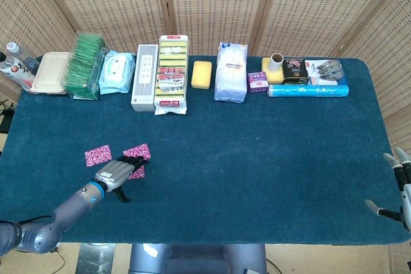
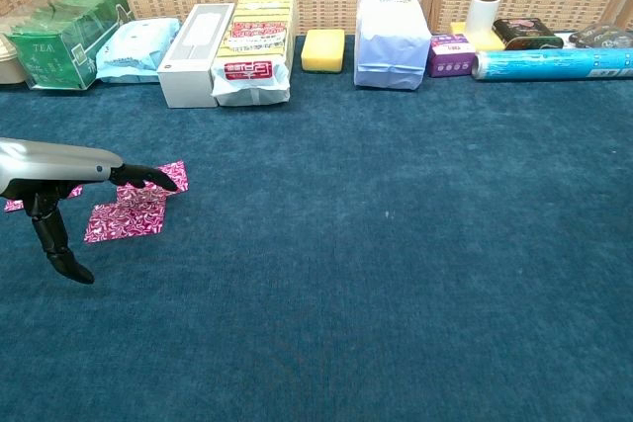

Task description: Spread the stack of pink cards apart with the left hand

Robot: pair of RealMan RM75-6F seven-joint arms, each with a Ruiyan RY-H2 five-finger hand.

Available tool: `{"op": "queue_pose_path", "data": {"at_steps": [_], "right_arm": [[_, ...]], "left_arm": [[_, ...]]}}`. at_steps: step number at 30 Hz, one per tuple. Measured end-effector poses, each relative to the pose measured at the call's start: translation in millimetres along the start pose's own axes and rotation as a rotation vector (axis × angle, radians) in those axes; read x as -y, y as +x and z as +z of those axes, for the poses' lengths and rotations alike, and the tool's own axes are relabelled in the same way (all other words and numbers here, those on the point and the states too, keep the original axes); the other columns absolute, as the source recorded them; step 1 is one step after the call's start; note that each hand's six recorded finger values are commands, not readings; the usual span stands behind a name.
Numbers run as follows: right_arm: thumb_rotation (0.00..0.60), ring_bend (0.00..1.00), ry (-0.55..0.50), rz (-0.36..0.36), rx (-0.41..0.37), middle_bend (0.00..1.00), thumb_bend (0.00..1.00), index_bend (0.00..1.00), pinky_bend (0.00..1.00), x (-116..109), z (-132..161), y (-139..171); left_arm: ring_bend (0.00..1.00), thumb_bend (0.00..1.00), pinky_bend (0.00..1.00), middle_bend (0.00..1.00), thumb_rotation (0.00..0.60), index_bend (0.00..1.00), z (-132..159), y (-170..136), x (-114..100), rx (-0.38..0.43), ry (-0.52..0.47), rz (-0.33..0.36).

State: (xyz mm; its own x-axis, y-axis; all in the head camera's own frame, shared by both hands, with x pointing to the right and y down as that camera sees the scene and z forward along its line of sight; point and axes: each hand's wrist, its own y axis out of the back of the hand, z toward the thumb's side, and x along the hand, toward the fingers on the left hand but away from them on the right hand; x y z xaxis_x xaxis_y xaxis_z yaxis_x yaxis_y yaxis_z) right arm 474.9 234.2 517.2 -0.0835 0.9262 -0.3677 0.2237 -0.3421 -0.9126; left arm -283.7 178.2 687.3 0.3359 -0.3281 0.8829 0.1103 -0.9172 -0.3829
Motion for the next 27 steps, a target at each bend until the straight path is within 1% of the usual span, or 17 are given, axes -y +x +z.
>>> {"op": "queue_pose_path", "data": {"at_steps": [5,12,22,27], "right_arm": [[0.600,0.00,0.003,0.002,0.000,0.00,0.00,0.08,0.00,1,0,-1],[0.600,0.00,0.007,0.007,0.000,0.00,0.00,0.08,0.00,2,1,-1],[0.600,0.00,0.009,0.010,0.001,0.00,0.00,0.08,0.00,3,1,-1],[0.600,0.00,0.007,0.007,0.002,0.00,0.00,0.08,0.00,3,1,-1]], "left_arm": [[0.00,0.01,0.04,0.00,0.600,0.00,-5,6,2,-0.008,-0.016,-0.002],[0.00,0.01,0.04,0.00,0.600,0.00,-10,14,-2,-0.021,-0.029,0.008],[0.00,0.01,0.04,0.00,0.600,0.00,-15,20,-14,-0.037,-0.046,0.033],[0.00,0.01,0.04,0.00,0.600,0.00,-17,18,-23,-0.040,-0.053,0.063]]}}
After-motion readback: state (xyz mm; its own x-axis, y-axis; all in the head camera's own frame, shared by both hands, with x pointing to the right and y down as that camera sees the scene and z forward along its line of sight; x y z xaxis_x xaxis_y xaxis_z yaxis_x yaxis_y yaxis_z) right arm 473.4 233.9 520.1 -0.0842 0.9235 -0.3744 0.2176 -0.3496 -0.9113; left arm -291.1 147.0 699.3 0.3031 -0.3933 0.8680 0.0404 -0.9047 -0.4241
